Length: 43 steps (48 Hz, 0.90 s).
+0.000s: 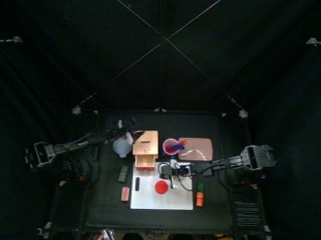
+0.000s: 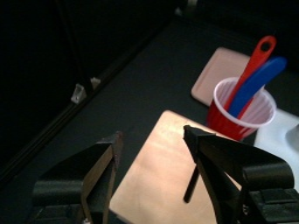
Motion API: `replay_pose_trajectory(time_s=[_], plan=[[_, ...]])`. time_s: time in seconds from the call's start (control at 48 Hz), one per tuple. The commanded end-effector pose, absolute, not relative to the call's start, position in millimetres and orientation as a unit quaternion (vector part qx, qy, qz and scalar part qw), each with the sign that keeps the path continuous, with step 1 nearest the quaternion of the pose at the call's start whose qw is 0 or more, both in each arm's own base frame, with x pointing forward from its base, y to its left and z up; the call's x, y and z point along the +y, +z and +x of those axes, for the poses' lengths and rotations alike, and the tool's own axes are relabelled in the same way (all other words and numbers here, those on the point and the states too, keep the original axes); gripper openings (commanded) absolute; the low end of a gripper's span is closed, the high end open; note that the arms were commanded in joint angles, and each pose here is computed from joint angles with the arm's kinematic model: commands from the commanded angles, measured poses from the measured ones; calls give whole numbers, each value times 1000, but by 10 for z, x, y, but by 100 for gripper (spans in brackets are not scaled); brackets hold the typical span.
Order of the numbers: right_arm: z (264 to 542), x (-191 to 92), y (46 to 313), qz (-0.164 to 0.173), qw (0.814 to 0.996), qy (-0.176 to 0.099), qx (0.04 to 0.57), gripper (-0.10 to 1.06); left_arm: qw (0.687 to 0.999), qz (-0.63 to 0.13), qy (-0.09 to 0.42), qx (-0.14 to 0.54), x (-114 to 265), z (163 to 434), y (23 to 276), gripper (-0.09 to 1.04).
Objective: Get the cutter from the drawer then cut the dough then place the extra dough in the bowl
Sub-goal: Shut the drawer
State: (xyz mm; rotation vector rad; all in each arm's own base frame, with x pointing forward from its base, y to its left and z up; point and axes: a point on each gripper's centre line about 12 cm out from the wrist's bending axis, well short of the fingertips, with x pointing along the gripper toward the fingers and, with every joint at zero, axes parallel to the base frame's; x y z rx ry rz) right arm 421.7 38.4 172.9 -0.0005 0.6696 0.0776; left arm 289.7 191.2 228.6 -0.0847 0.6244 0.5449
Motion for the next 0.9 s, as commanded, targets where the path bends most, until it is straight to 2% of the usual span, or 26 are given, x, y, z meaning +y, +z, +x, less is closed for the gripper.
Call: replay_pose_trajectory(time_s=[0.021, 0.292, 0.562, 0.896], plan=[[4476, 428, 1862, 4, 953, 40, 301, 22, 903, -13, 267, 337, 2069, 3006, 2385, 83], [4877, 519, 1668, -1, 951, 46, 305, 22, 882, 17, 261, 391, 2331, 3224, 2222, 69], [5054, 489, 1566, -18, 951, 47, 306, 22, 861, 25, 238, 449, 2446, 3389, 1981, 67], [5097, -59, 1486, -26, 949, 2, 313, 23, 856, 22, 229, 463, 2410, 3372, 1869, 67]])
